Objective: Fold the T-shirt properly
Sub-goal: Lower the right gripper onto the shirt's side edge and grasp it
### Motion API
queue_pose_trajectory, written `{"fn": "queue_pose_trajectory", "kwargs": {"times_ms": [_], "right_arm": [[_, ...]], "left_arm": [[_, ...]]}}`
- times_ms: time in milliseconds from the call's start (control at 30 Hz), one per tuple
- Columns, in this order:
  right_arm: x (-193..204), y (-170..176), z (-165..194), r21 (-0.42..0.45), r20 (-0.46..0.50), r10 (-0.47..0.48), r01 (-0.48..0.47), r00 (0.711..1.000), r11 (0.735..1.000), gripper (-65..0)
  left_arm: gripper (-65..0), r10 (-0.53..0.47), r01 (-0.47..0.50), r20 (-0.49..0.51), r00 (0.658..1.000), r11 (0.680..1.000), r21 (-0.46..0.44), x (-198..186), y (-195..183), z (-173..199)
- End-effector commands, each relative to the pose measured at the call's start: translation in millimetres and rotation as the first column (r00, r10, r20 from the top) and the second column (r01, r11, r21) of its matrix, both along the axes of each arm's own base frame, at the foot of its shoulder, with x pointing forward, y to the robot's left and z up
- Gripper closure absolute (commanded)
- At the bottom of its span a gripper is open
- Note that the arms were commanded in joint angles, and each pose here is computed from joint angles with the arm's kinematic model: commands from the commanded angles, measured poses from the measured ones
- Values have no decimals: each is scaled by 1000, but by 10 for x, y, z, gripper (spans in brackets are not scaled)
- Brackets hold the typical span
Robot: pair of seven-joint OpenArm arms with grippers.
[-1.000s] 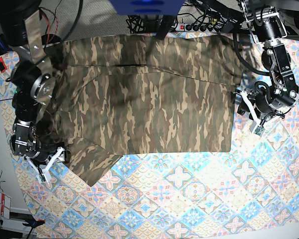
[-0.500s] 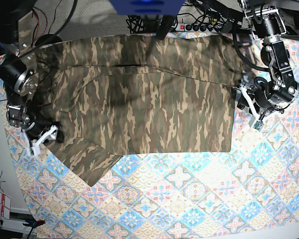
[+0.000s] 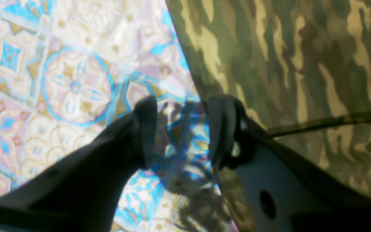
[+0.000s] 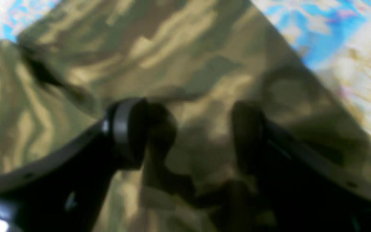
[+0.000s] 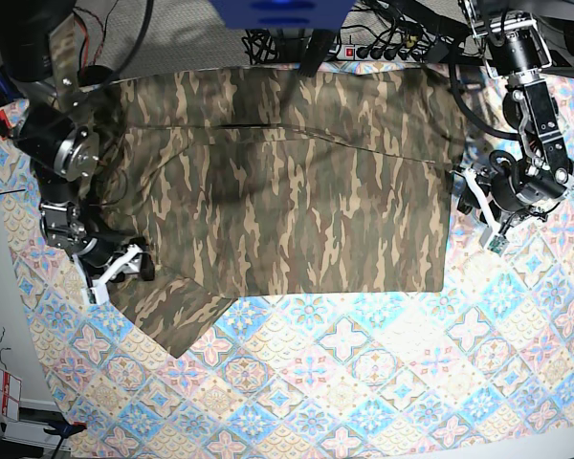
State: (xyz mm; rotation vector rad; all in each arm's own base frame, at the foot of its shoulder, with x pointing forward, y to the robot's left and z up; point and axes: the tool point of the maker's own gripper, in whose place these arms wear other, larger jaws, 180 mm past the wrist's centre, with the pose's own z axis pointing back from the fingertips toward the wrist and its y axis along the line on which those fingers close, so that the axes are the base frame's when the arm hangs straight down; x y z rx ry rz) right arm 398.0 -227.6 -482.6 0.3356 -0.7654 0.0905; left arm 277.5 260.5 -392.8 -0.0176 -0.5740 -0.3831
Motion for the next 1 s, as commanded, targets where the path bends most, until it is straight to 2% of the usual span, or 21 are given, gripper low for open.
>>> {"fn": "queue_pose_trajectory", "kwargs": {"times_ms": [0,133,267,333,467,800,967], "right_arm": [[-200,141,-169,-8,-108,77,-79,991,997,-401],[-166,59,-133,-15,-104,58,-60,993,998,-401],[-37,-522,119,-102,-34,-15,12,999,995,-404],[1,-933,313,-134,15,-89,91,996,987,-404],[-47,-1315,457,-154,46,-159,164,986,974,-405],[-207,-1322,323,-160,11,-160,159,987,974,-405],[-219,-891,115,-103,-27,-114,110,993,989,-405]], "left_arm": [[-262,1,-1,46,999,1000,12,105,50,132],[-262,0,-1,65,998,1000,15,198,53,200],[-262,0,-1,65,998,1000,15,198,53,200],[-262,-4,3,61,998,1000,15,187,39,187],[-262,-4,3,59,998,1000,15,181,39,182],[-262,1,-1,59,998,1000,13,175,47,180],[-262,0,-1,62,998,1000,14,179,51,185]]}}
